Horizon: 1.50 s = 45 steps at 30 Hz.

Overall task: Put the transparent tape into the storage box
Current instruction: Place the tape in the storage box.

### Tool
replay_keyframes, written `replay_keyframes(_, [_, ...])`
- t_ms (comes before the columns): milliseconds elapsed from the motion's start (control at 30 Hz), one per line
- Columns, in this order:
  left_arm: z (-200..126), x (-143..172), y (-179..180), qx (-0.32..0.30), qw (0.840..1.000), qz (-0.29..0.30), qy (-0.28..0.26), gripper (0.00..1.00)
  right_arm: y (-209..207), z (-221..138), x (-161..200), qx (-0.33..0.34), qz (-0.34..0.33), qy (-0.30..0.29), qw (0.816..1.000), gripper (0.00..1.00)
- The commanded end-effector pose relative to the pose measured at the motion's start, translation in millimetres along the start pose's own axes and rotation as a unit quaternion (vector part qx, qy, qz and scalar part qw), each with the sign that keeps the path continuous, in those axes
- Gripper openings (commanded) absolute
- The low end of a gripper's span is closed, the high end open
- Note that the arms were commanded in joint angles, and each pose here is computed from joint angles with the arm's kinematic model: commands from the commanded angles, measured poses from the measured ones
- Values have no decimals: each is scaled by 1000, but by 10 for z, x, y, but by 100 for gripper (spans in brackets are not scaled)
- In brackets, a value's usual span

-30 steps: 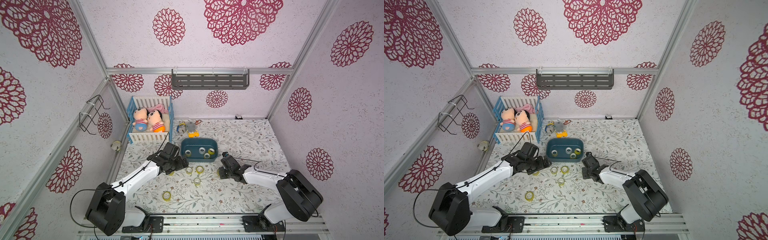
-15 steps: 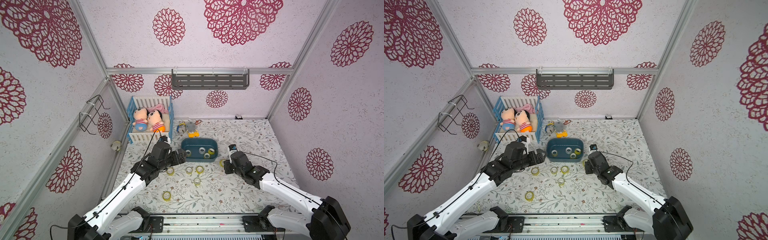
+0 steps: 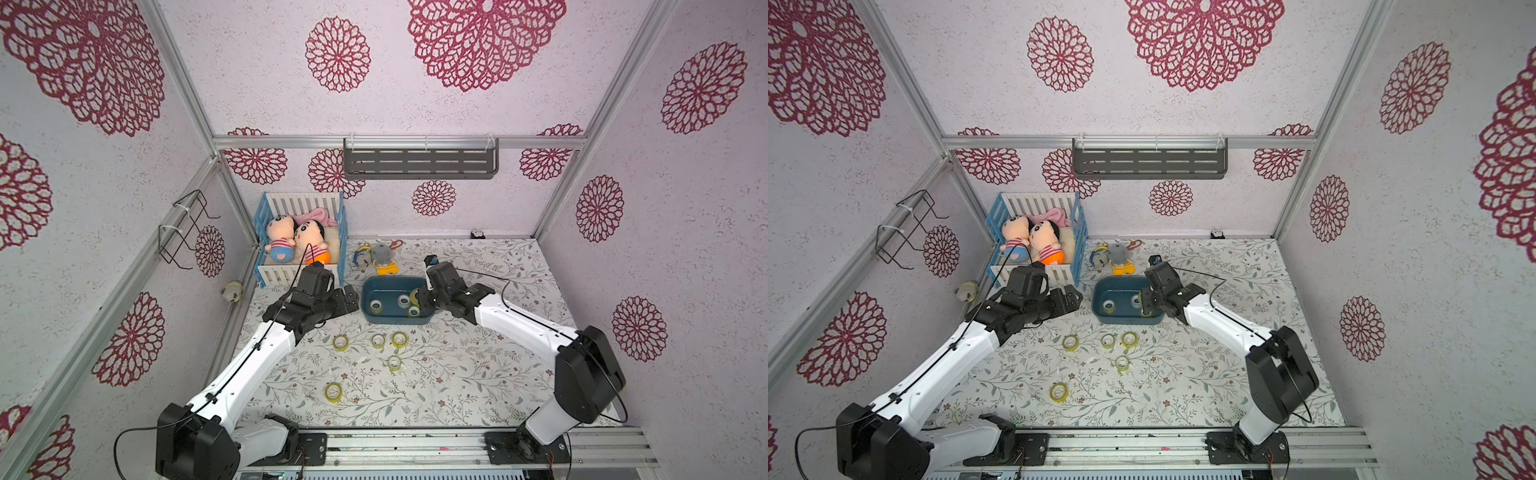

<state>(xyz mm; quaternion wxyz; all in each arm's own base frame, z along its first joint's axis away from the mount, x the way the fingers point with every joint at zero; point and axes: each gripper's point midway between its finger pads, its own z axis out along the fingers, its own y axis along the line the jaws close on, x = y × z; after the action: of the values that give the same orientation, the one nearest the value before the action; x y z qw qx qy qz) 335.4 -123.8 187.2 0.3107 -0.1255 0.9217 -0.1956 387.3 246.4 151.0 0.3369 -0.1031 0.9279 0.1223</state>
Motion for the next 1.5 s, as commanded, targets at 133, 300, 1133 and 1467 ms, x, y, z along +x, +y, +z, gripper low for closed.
replay_keyframes(133, [81, -193, -22, 37, 998, 29, 33, 97, 296, 414, -189, -32, 15, 28, 999, 0])
replay_keyframes(300, [162, -142, -108, 70, 996, 34, 40, 97, 470, 726, -183, -34, 6, 45, 998, 0])
replay_keyframes(1133, [173, -58, 1, 71, 997, 25, 10, 97, 358, 1278, -278, 44, -9, 64, 997, 5])
replay_keyframes(1467, [-175, 56, 56, 56, 998, 26, 13, 97, 417, 1151, -354, 30, 2, 68, 997, 54])
